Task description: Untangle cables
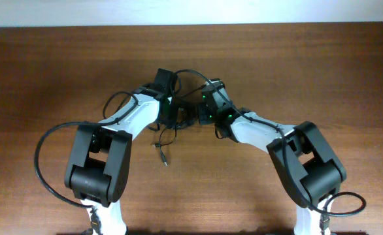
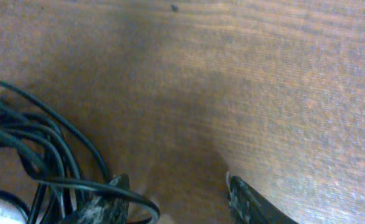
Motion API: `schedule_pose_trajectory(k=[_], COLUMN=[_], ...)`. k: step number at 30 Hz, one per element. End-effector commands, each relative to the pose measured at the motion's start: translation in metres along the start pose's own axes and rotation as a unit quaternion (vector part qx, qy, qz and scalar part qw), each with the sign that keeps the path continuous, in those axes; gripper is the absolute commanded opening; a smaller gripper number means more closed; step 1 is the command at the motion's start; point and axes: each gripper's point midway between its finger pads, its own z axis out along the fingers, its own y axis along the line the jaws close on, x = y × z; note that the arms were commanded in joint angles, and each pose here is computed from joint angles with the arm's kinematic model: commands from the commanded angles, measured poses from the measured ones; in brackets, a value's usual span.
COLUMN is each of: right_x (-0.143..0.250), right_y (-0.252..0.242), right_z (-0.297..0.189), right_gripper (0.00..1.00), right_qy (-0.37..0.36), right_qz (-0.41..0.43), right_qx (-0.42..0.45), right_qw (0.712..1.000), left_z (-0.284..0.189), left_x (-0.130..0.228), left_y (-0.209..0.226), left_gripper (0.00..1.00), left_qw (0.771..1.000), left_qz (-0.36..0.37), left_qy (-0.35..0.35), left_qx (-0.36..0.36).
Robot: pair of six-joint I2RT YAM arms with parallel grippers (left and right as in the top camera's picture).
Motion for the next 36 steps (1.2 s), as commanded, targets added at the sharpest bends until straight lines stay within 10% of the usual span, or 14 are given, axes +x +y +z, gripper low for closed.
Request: schedule_pose_trajectory(k=[1,5,19,36], right_x=[0.025,0.024,0.019,0.003], right_y=[-0.01,-0.035,-0.063,-0.042], right_z=[0.024,0.012,-0.104,-0.189], right_gripper=[0.51,0.04,0.04,0.05], right_qy=[0.015,0.024,0.097,0.226], right_qz=[-0.009,-0.007,-0.033,-0.063], right_qx=[0.034,0.089,0.17,0.139], right_qw=[0.999,0.996,0.98,0.962], left_z=[0.012,0.012,0.012,0.011], left_x=[0.014,0.014,0.013,0.013], left_y=[-0.001,-0.001,0.003,0.012], left_gripper=[0.15,0.13,0.14,0.58], left_qw=[1.0,1.0,1.0,0.999], left_qz=[-0.001,-0.001,-0.001,0.0], left_qy=[0.024,0.023,0.02,0.02], left_qx=[0.0,0.0,-0.011,-0.037])
